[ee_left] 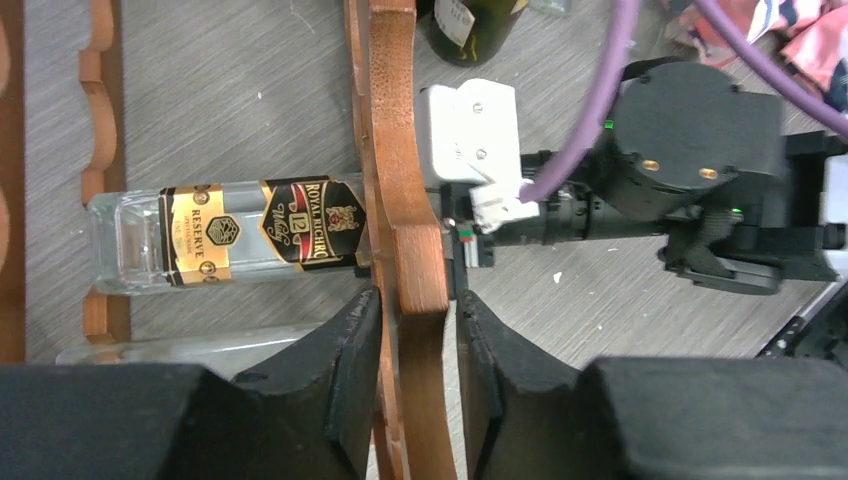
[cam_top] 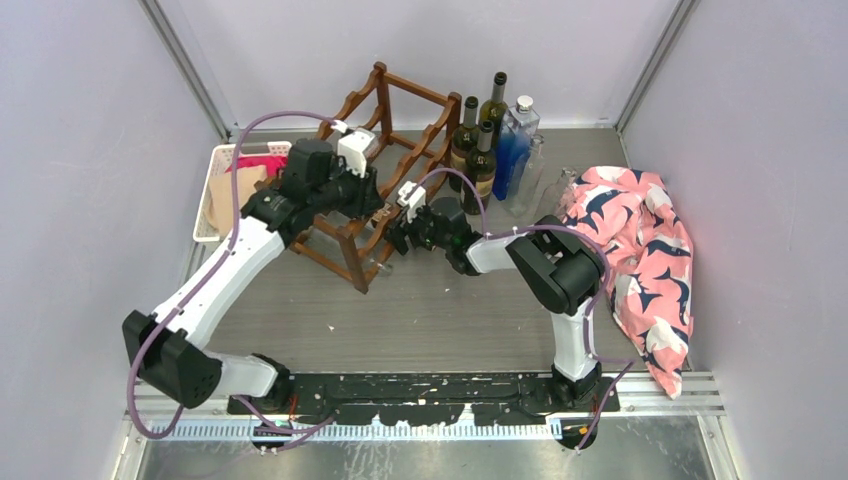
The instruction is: Put the wine bottle on the wine rack
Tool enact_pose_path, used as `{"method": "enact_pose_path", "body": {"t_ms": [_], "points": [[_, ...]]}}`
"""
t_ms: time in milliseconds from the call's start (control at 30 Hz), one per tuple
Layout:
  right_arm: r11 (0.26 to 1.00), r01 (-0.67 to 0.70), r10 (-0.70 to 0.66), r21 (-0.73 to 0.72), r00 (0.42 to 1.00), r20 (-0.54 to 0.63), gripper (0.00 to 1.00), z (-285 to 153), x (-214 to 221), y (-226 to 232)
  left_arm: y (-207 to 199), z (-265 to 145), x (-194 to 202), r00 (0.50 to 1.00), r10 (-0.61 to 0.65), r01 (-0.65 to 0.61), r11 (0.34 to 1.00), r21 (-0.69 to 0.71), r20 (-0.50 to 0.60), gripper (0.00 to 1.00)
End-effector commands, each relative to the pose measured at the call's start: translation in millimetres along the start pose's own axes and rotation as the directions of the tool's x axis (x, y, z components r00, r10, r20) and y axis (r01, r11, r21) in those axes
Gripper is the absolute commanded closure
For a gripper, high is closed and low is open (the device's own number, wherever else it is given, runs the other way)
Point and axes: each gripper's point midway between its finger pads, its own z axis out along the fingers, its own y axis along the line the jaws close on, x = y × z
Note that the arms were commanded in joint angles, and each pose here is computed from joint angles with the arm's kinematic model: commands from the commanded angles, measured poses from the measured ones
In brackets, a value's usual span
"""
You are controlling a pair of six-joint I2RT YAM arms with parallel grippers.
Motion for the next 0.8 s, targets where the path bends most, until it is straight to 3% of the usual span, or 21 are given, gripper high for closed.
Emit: {"method": "enact_pose_path", "body": {"t_ms": [0,167,533,600,767], "points": [[1.0,0.015,-0.016,0.006,0.986,0.164,0.78,0,-88,-3,-16,-58,-65,0.974,0.033,-0.036,0.999,0.007,0.222,0.64],[0.999,-0.018,0.015,0.044,0.997,0.075,0.7,-6,-79,-7,-19,-78,-69,0.966,0.045,-0.045,0.999,-0.006,0.256,0.63],[0.996,-0.039,0.039,0.083,0.999,0.0,0.39,-8,-72,-9,-23,-109,-40,0.968,0.044,-0.039,0.999,-0.023,0.246,0.62],[0.995,-0.039,0.04,0.093,0.999,-0.01,0.03,-11,-73,-9,-24,-113,-32,0.97,0.031,-0.028,0.999,-0.019,0.241,0.62],[0.994,-0.029,0.033,0.107,0.999,-0.035,0.0,-25,-77,-8,-31,-123,-15,0.972,-0.002,0.001,1.0,0.006,0.233,0.62]]}}
